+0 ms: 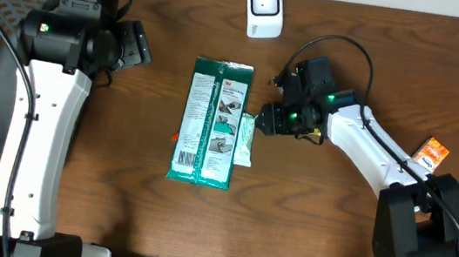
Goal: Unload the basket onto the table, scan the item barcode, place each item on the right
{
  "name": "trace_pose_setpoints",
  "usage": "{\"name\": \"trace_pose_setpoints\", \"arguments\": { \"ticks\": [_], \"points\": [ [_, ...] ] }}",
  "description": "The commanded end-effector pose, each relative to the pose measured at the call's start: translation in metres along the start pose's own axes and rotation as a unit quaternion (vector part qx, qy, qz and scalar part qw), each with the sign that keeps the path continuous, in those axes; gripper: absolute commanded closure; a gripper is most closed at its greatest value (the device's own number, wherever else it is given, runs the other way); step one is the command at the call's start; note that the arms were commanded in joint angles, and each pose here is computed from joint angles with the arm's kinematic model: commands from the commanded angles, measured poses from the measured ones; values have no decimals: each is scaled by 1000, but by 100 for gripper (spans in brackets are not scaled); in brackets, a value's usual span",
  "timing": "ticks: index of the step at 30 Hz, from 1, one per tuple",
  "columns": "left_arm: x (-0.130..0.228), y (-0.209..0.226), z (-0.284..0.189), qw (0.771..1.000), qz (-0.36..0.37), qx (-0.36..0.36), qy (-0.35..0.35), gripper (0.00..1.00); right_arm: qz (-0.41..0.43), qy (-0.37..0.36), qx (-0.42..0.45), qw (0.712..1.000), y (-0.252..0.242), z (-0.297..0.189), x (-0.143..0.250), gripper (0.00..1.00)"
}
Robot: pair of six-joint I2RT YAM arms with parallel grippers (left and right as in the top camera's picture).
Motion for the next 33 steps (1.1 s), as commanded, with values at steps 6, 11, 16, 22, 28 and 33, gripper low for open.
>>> {"name": "trace_pose_setpoints", "arguments": {
  "ticks": [6, 11, 16, 22, 28, 33],
  "points": [
    [-1, 3, 0, 1000, 7, -7, -1, 15, -59, -40, -21, 997, 10, -11, -21, 39],
    [-1, 3, 0, 1000, 7, -7, -1, 15, -63, -77, -19, 995, 3, -45, -46, 36],
    [-1, 3, 0, 1000, 7, -7, -1, 15, -43, -80, 5, 996, -37, -68, -51, 33],
    [-1, 3, 0, 1000, 7, -7, -1, 15, -12, -82, 29, 996, -84, -84, -52, 31],
    [-1, 3, 0, 1000, 7, -7, -1, 15, 23, -90, 39, 995, -113, -92, -51, 31],
    [-1, 3, 0, 1000, 7, -7, -1, 16, 29, -78, 33, 996, -117, -81, -44, 32]
  ]
}}
Point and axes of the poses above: each gripper's point midway between its finger pads, its own z axis out along the fingers, its own y axis along the line the jaws close on, x = y × z, the point moved 3 cm from there along -z, back along the fingers, and after that the axes turned 8 degrees about z, right-handed, at the moved point
